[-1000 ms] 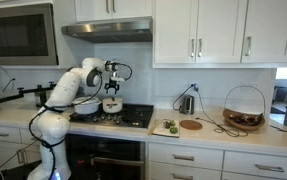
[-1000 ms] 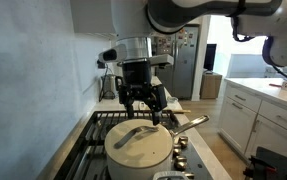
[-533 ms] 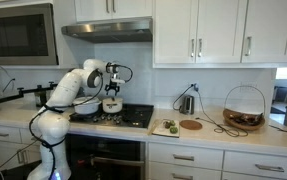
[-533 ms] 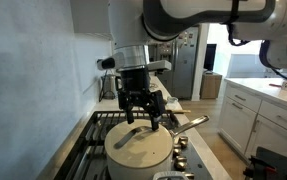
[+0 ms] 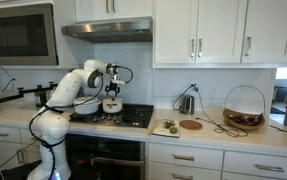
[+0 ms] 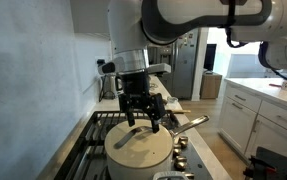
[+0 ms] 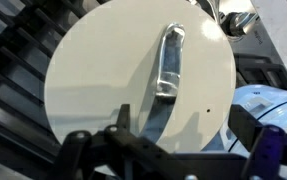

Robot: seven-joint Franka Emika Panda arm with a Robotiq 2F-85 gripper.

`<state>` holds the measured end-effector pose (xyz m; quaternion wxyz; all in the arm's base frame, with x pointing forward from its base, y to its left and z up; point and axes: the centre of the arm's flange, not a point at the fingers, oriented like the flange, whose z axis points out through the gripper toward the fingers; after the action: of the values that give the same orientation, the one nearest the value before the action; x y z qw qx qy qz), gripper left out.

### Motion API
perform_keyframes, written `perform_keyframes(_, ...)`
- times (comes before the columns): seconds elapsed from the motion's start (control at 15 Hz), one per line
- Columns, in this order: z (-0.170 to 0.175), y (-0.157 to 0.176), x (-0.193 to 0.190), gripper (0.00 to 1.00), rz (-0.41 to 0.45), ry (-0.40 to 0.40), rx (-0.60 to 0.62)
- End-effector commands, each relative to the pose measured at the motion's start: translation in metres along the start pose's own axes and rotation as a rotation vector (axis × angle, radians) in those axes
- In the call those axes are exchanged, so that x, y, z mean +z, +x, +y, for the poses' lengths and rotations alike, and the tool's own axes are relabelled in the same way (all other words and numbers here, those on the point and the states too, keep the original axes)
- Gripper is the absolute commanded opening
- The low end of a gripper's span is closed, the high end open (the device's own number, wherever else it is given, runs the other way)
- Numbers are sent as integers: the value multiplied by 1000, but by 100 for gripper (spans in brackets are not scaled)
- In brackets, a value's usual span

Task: Remove the lid from the white pot on the right side of the stove

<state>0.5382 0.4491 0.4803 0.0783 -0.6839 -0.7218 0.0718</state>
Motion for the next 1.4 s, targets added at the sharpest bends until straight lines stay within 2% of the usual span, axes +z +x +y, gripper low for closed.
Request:
perform_keyframes(0.0,-5,-4,9,100,-11,23,4)
perform_keyframes(0.47,-7,-4,24,100,-30,37,2)
perform_keyframes(0.53,-7,-4,25,81,-32,37,2)
perform_keyframes(0.93,-6,-4,24,34,-30,28,1)
perform_keyframes(1.2,-3,-7,24,5,-30,21,7)
perform_keyframes(1.27,-3,-6,25,1,-32,22,8)
perform_keyframes(1.33,-3,-6,25,3,-32,22,7)
